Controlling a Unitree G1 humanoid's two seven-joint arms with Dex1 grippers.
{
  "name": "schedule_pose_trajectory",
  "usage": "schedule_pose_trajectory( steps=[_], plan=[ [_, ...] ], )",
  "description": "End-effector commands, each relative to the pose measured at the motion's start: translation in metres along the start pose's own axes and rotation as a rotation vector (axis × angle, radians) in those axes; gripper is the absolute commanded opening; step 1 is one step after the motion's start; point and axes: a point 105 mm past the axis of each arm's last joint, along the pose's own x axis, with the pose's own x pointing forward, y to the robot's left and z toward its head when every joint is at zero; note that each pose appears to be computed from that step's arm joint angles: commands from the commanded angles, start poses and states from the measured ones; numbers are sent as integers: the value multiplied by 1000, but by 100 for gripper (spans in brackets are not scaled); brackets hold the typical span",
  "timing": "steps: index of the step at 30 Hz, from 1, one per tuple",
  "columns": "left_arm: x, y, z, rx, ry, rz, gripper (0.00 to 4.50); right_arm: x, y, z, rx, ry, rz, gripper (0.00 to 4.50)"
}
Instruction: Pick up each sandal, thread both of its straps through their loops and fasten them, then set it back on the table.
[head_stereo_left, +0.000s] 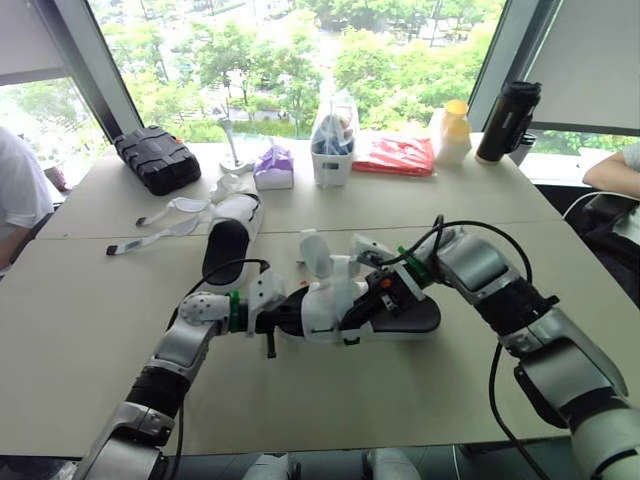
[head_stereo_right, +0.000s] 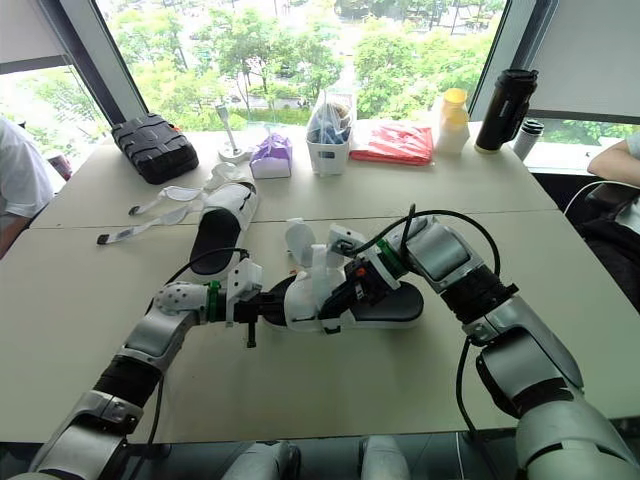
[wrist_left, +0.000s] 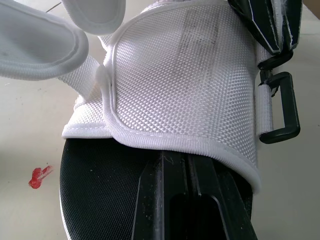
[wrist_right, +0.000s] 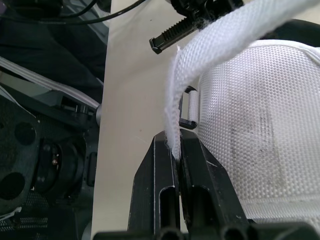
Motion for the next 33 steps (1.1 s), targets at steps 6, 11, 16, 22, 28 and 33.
schedule_pose_trajectory(
  steps=[6, 11, 16, 22, 28, 33],
  plan=[
    [3, -8, -16, -40, 52, -30, 0, -9, -1, 8, -38, -46, -71, 124],
    [3, -7, -16, -39, 52, -30, 0, -37, 12, 19, -71, -91, -127, 359],
    [4, -8, -16, -40, 53, -30, 0, -56, 28, 15, -48, -122, -165, 448],
    [4, -7, -17, -39, 53, -32, 0, -54, 50, -11, 51, -150, -170, 448],
    [5, -5, -16, -35, 54, -37, 0, -22, 49, -39, 142, -218, -213, 448],
    [4, -4, -17, -35, 57, -41, 0, -7, 45, -42, 169, -267, -239, 448]
  ],
)
